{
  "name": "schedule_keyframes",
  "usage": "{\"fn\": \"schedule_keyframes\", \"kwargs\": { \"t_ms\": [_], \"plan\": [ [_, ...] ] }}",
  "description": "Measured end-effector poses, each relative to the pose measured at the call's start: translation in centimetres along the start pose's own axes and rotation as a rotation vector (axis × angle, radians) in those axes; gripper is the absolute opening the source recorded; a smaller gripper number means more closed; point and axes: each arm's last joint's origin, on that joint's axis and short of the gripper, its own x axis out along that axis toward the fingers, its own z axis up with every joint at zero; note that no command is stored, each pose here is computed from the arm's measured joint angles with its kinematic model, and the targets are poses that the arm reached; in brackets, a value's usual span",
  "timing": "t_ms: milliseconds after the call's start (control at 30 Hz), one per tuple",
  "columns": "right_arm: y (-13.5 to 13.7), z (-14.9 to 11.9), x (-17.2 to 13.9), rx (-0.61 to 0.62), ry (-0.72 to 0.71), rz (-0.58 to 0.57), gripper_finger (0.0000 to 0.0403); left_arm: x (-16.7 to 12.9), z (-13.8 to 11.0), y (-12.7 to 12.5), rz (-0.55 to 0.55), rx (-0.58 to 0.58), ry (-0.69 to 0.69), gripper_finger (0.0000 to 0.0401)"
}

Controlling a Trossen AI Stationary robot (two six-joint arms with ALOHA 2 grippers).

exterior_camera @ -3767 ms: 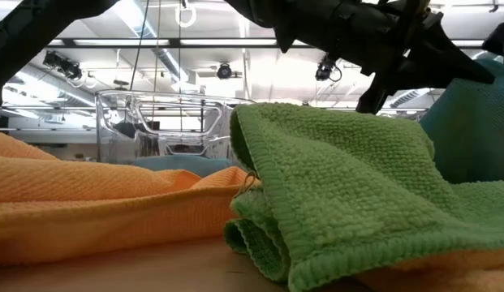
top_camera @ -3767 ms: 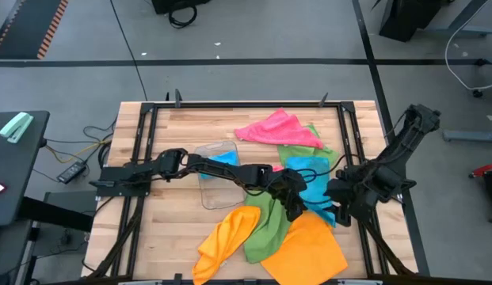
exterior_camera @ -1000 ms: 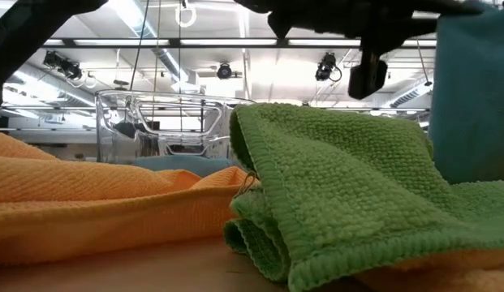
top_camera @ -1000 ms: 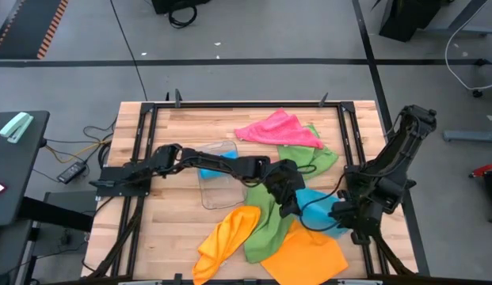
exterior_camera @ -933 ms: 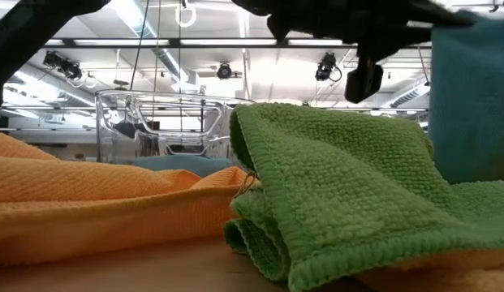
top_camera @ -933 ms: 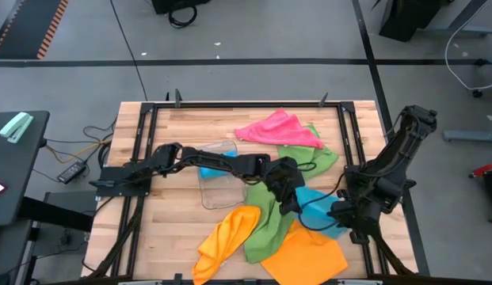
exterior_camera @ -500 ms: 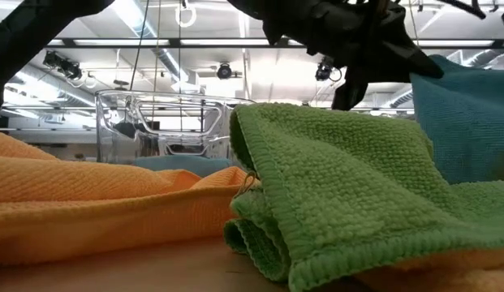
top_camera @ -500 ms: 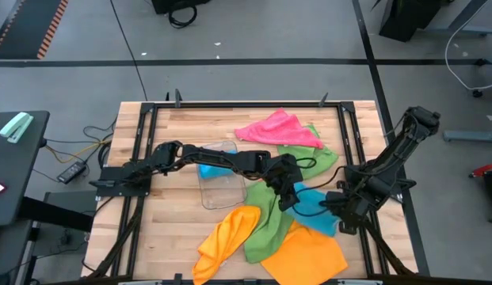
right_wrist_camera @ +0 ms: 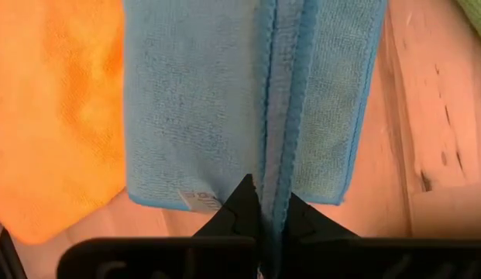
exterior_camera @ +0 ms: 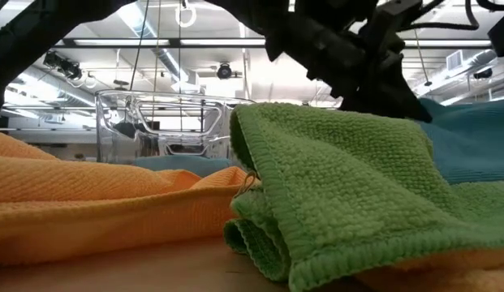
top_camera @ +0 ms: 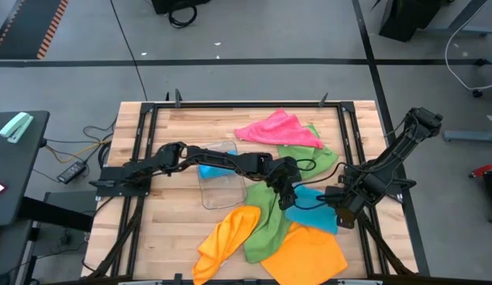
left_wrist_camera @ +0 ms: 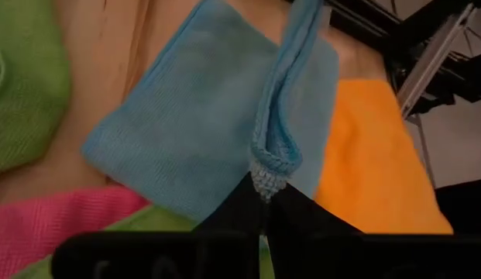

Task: Fold microfiber towels
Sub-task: Fold the blue towel

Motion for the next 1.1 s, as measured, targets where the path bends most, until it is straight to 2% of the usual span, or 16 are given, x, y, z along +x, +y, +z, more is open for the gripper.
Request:
{"fn": "schedule_keyframes", "kwargs": {
  "t_ms": [167,433,667,967,1100],
  "plan": [
    [-0.4,-0.3,1.3,0.015,0.005,-0.007,0.0011,-0.1,0.2,0.4,0.024,0.011,-0.013,0.0028],
    [-0.9,-0.7,2.2,0.009,0.017,-0.027,0.0011,0.3,0.0,0.8,0.048,0.008,-0.012,0.0017],
    [-1.1,-0.9,2.6,0.015,0.027,-0.032,0.0011,1.2,-0.8,1.4,0.089,0.0,0.016,0.0033],
    [-1.6,-1.1,3.6,0.027,0.002,-0.049,0.0011,2.0,-1.2,2.4,0.127,0.016,0.014,0.002],
    [-1.9,-1.1,3.9,-0.005,0.004,-0.064,0.0011,2.0,-1.3,2.4,0.13,0.016,0.018,0.0022]
  ]
}}
